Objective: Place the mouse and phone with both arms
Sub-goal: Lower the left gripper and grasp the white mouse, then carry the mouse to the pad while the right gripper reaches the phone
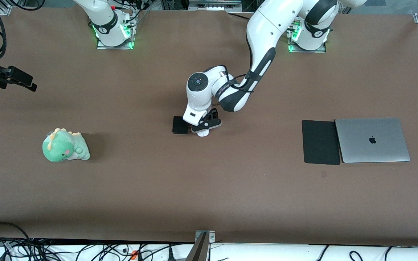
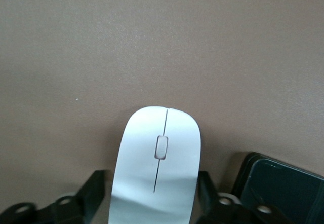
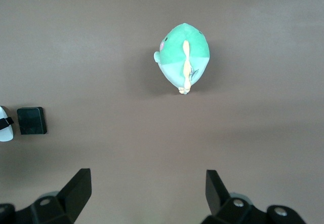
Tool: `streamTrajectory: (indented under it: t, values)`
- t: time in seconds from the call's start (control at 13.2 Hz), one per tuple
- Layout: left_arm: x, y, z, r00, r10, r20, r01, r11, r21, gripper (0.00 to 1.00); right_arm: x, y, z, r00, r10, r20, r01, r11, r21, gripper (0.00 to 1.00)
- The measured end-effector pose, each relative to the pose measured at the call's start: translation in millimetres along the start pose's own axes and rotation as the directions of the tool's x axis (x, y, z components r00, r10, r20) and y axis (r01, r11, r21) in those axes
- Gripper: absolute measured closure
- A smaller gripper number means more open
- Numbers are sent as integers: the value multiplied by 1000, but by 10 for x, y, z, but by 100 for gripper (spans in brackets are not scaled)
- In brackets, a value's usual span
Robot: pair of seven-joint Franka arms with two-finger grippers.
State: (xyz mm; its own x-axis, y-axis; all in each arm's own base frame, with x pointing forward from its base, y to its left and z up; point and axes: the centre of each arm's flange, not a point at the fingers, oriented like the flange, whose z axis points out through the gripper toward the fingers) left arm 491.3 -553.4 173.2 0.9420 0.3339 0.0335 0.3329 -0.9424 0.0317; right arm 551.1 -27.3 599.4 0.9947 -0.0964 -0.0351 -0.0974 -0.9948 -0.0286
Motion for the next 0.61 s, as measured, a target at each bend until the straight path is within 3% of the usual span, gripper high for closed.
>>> streamTrajectory:
  t: [0.08, 0.23, 0.61]
  values:
    - [1, -2, 4, 1000, 0, 0, 0, 1000, 1, 33, 0, 0, 0, 1000, 0, 0, 0, 1000, 0, 0]
    - [24, -4, -4, 1000, -3, -3, 3, 1000, 0, 37, 0, 0, 2, 1000, 0, 1, 0, 1000, 0, 0]
    - [531, -177, -100, 996, -55, -65, 57, 998, 21, 37, 0, -4, 25, 1000, -1, 10, 1, 1000, -1, 0]
